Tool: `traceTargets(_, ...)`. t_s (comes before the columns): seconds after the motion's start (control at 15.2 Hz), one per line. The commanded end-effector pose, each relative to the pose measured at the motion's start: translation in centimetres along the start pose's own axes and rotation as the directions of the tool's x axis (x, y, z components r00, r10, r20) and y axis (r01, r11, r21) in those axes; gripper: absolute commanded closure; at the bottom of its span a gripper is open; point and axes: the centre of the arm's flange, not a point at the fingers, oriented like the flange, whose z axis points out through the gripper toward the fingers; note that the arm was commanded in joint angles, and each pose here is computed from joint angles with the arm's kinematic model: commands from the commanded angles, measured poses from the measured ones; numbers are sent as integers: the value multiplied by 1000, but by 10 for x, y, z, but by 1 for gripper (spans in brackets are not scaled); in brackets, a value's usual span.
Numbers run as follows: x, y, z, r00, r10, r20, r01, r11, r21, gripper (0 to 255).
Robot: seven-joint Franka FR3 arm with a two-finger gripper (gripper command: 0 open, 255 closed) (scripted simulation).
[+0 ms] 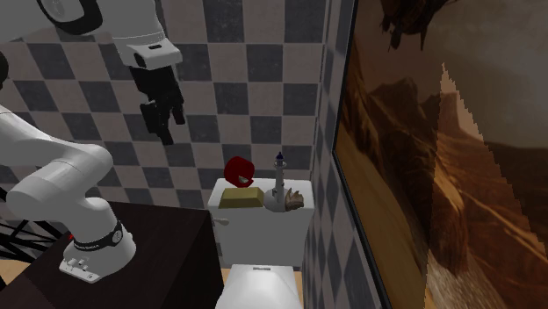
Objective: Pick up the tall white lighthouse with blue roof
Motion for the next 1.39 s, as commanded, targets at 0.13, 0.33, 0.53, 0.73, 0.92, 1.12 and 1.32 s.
traceTargets(0.13,5,-12,21,1000,-6,-20,6,1000,11,0)
traceTargets(0.33,12,-30,53,999,-15,-51,17,999,27,0)
traceTargets(0.53,21,-49,84,996,-24,-82,27,999,43,0)
traceTargets(0.73,30,-69,114,993,-32,-112,38,998,59,0)
traceTargets(0.92,40,-89,144,989,-39,-143,50,996,74,0)
traceTargets(1.12,51,-109,173,984,-46,-174,62,994,89,0)
traceTargets(1.32,62,-131,201,977,-52,-205,74,992,104,0)
